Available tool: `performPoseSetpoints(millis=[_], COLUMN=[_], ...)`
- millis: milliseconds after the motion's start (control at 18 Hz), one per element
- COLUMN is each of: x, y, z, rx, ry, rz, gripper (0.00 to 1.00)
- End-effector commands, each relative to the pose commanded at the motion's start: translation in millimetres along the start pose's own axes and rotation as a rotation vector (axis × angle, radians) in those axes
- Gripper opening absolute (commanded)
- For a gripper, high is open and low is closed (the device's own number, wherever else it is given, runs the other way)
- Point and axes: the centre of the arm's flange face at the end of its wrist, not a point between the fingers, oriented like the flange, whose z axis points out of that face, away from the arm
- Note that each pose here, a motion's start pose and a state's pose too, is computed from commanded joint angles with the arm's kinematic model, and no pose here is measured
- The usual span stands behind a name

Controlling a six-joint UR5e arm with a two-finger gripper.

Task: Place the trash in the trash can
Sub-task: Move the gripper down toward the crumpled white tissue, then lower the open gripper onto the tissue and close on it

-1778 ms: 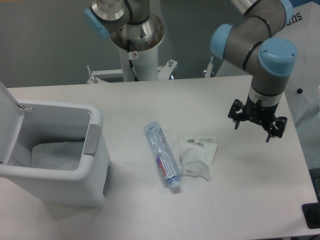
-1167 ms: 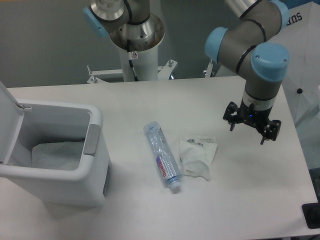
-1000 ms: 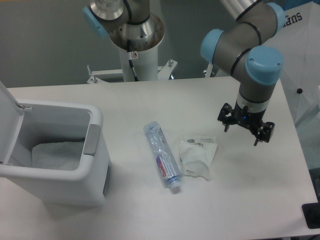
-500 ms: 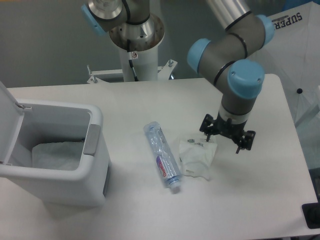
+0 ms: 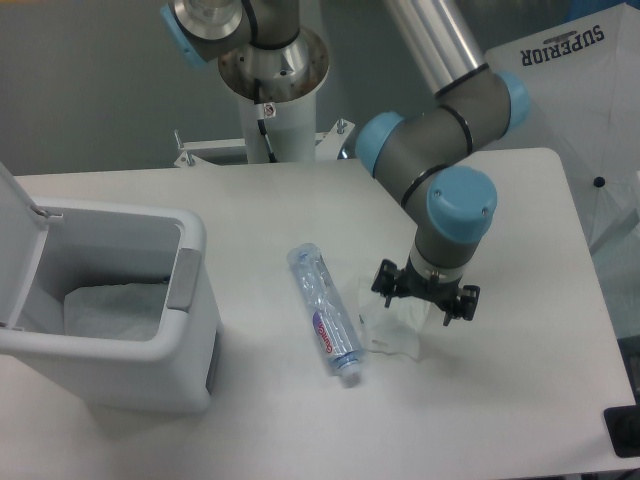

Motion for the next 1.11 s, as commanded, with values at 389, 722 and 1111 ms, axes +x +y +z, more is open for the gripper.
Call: performPoseSetpoints(millis=[389,722,1111], x=[1.2,16.5,19.2], y=[-1.8,-7.0,-6.7], z=[25.8,32.2,33.2], rx=[-0.081,-0.094,-0.094], ry=[-0.038,-0.029,-0.017], rz=[-0.010,0.009,0.013], gripper=[1.00,0.49,0.00])
